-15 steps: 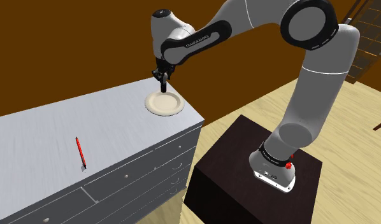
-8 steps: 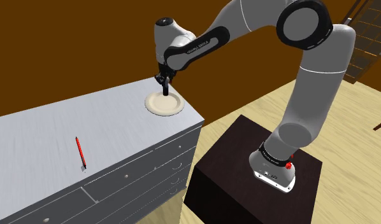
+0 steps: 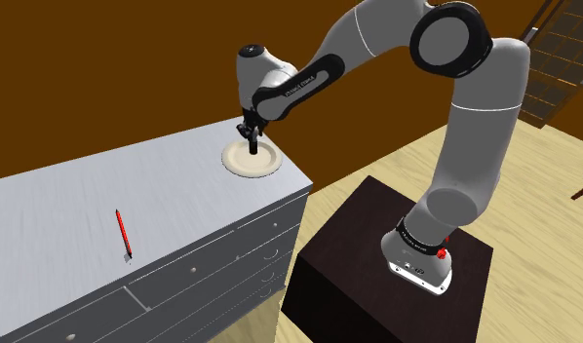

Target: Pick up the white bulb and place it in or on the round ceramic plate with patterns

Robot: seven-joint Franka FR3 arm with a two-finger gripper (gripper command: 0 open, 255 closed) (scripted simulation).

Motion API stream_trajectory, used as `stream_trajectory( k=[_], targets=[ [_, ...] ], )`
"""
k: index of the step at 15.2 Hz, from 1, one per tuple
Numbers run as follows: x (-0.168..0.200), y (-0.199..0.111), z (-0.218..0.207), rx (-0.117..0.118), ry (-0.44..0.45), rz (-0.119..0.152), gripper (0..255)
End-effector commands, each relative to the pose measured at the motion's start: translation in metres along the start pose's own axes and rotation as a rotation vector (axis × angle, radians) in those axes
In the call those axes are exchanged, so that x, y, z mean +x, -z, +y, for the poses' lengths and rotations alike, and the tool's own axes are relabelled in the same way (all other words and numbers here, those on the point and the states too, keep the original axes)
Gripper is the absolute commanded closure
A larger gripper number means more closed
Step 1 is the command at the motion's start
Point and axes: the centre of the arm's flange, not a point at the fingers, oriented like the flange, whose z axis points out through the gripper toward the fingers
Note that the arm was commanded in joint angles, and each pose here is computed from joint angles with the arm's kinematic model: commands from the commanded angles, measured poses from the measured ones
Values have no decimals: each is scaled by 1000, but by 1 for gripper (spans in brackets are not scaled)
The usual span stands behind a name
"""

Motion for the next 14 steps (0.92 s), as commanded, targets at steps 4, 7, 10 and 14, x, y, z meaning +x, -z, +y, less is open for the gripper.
stream_trajectory(
  k=[4, 7, 10, 14],
  targets=[
    [-4, -19, -4, 0, 0, 0, 255],
    [-4, -19, -4, 0, 0, 0, 255],
    [-4, -19, -4, 0, 0, 0, 255],
    [-4, -19, -4, 0, 0, 0, 0]
  ],
)
